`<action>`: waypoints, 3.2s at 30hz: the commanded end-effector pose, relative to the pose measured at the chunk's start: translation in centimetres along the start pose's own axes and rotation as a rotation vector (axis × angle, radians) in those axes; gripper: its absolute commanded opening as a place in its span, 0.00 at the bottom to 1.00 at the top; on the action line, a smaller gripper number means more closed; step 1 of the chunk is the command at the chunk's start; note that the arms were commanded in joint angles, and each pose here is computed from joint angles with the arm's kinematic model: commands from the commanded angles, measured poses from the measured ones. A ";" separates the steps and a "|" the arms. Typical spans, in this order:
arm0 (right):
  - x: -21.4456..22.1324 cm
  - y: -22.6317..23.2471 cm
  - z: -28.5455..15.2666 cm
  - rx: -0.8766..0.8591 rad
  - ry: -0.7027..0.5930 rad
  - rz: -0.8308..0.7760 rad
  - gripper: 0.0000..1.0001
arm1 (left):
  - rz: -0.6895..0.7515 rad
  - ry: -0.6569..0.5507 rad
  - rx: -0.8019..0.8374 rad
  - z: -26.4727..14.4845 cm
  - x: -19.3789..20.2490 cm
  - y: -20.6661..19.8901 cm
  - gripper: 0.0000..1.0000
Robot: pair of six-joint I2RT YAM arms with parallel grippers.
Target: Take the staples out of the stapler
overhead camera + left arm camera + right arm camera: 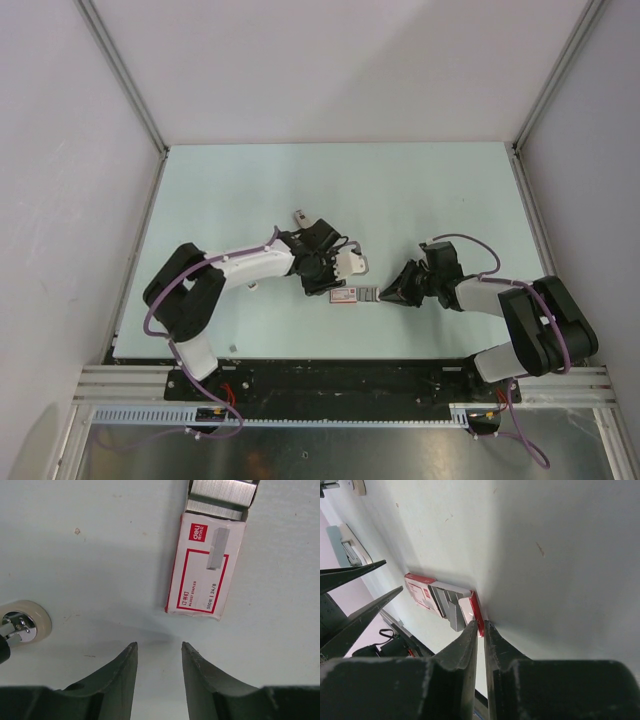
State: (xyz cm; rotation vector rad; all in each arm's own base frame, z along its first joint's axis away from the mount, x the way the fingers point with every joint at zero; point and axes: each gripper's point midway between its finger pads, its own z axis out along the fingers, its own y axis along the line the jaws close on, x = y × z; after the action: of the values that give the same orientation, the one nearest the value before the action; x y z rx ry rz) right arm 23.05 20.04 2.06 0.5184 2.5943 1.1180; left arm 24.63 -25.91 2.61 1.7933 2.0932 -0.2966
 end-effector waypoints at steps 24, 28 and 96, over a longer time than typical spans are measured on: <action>-0.4 3.0 1.1 0.011 -0.039 -0.143 0.12 | 0.068 -0.051 -0.013 0.4 -2.6 0.6 0.44; -0.3 2.9 1.4 0.011 -0.030 -0.144 0.11 | 0.070 -0.053 -0.017 0.3 -2.7 0.7 0.44; 3.1 8.3 5.8 -0.145 0.071 -0.167 0.27 | 0.106 -0.045 -0.037 -0.1 -2.6 0.4 0.43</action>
State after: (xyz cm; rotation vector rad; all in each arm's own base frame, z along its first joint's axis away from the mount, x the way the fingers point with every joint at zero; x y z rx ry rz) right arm 23.52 28.87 2.60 0.2678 2.5932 1.2075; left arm 25.29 -26.44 2.23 1.8537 2.0400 -0.2281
